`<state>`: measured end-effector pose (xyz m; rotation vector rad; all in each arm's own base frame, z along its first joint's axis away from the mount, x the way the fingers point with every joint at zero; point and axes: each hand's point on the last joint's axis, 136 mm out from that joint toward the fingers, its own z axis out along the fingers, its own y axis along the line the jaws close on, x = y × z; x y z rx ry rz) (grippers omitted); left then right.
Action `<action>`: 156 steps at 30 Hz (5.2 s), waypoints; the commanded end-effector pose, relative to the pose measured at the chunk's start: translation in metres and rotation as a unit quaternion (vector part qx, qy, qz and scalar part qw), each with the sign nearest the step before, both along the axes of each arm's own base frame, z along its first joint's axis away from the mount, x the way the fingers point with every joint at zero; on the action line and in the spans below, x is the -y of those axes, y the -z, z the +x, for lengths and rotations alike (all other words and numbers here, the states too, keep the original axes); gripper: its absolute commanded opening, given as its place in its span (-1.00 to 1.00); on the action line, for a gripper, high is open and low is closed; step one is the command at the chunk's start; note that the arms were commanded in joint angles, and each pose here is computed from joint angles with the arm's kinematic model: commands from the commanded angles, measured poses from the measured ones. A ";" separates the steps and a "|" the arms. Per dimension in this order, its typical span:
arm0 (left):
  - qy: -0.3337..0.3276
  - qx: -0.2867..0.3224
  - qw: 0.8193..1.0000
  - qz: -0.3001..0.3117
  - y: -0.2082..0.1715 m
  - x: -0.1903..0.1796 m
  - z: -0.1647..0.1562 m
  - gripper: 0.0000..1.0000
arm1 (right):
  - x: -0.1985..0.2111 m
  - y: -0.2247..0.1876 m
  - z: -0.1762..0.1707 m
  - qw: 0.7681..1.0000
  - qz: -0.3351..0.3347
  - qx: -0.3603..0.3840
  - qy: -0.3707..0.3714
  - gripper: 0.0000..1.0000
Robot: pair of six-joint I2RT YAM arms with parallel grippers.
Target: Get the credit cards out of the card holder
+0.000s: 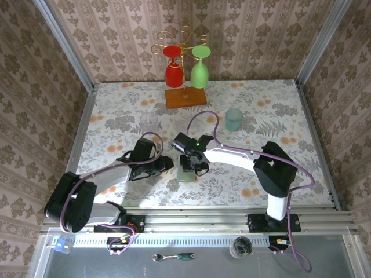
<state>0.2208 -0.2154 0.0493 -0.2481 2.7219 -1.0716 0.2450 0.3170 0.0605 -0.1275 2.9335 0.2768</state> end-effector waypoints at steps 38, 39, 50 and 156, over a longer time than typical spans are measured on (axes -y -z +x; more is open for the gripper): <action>0.036 0.005 0.999 -0.037 -0.011 0.015 -0.008 -0.28 | 0.003 0.038 0.001 0.997 -0.075 -0.020 -0.010 -0.77; 0.037 0.005 0.999 -0.038 -0.011 0.017 -0.007 -0.28 | 0.004 0.037 0.001 0.997 -0.073 -0.019 -0.010 -0.80; 0.035 -0.011 0.997 -0.065 -0.010 0.043 -0.003 -0.45 | 0.008 0.027 0.001 0.999 -0.053 -0.003 -0.010 -1.00; 0.023 -0.030 0.997 -0.067 -0.020 0.067 0.023 -0.55 | 0.053 0.033 0.015 0.986 0.144 -0.034 0.076 -0.75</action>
